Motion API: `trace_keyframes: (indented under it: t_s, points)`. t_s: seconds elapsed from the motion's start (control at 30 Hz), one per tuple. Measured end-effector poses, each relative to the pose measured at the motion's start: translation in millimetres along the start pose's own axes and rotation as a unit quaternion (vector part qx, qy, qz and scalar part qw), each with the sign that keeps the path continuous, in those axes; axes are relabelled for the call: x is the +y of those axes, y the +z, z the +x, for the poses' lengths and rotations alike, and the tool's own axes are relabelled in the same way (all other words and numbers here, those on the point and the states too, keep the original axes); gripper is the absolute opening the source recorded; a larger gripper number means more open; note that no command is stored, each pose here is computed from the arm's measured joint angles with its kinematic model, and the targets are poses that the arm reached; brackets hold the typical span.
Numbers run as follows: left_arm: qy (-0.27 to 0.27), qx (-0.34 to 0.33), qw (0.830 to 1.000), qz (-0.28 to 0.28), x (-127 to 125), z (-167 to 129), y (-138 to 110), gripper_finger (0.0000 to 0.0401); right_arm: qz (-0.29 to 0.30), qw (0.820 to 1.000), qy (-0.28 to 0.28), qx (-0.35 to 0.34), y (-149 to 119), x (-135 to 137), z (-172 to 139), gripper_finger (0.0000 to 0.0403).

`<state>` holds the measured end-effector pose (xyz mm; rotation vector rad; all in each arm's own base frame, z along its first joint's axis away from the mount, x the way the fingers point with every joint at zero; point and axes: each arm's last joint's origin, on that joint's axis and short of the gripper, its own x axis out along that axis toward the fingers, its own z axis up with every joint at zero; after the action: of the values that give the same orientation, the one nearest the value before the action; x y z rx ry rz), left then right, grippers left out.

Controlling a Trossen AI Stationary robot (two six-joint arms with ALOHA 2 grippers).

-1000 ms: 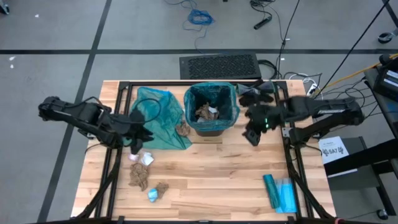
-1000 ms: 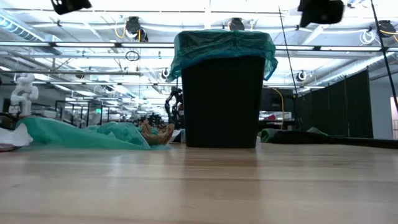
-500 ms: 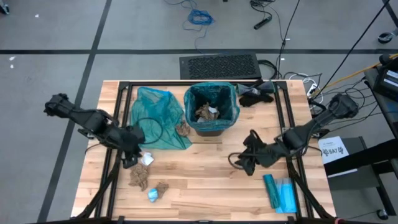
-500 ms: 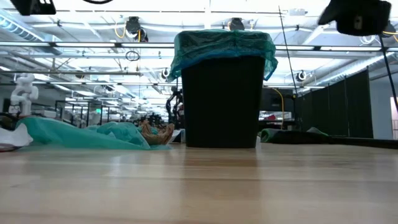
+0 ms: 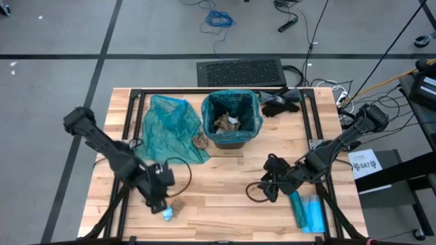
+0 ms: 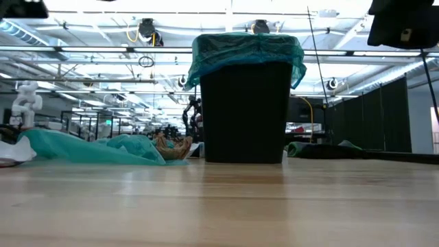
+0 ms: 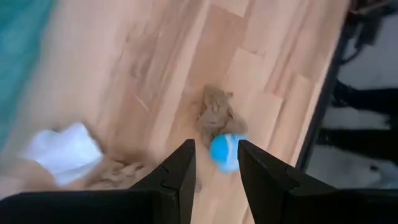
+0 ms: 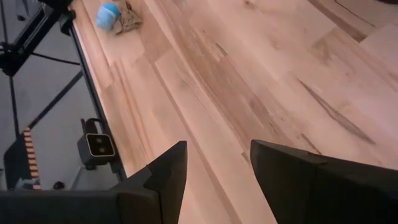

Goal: Place trash/remove bag and relplace
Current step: Put the blue trash bag into the trash bin

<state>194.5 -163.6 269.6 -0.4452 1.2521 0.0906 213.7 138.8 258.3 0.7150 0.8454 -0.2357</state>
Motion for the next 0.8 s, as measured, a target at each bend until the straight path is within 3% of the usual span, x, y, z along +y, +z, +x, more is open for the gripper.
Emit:
trace_keyframes:
  t_s: [0.17, 0.33, 0.5, 0.8]
  points:
    - [0.033, 0.025, 0.997, -0.067, -16, 30, -12, 0.0118, -0.017, 1.000, 0.000, 0.000, 0, 0, 0, 0.0169]
    - [0.011, 0.021, 0.990, -0.142, -35, 52, -19, 0.0118, -0.037, 0.999, 0.002, 0.001, 0, 0, 0, 0.0169]
    - [0.013, 0.022, 0.972, -0.232, -43, 70, -22, 0.0118, -0.055, 0.998, 0.005, 0.009, 0, 0, 0, 0.0169]
    - [0.058, 0.044, 0.941, -0.332, -46, 96, -32, 0.0118, -0.068, 0.998, 0.008, 0.013, -1, 1, 0, 0.0169]
